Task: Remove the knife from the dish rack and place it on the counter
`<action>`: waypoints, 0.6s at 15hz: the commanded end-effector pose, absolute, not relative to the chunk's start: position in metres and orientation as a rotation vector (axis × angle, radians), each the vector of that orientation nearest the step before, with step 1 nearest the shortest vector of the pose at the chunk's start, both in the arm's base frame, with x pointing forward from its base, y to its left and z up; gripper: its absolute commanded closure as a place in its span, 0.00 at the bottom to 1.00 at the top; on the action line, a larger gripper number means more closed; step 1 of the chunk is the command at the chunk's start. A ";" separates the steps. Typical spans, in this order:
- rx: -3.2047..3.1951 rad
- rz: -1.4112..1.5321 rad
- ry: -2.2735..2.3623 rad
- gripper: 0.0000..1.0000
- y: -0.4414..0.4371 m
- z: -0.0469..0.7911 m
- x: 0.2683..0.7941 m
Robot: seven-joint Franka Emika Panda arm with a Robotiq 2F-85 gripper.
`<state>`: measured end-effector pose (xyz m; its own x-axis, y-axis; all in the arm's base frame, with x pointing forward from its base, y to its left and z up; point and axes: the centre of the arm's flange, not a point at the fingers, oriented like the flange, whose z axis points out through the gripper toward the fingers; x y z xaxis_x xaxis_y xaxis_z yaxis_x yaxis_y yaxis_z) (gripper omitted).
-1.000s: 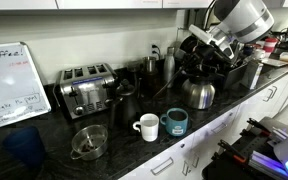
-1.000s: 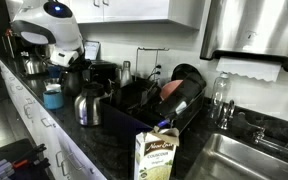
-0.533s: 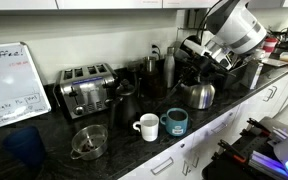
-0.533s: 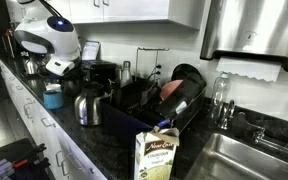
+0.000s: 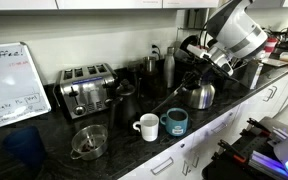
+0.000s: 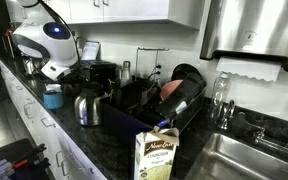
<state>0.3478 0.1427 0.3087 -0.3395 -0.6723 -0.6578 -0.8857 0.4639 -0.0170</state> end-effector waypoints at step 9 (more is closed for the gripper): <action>-1.003 0.472 2.277 0.99 0.134 0.248 0.320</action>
<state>0.3248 0.1303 0.2633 -0.5183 -0.5552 -0.6505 -0.7775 0.6226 0.0881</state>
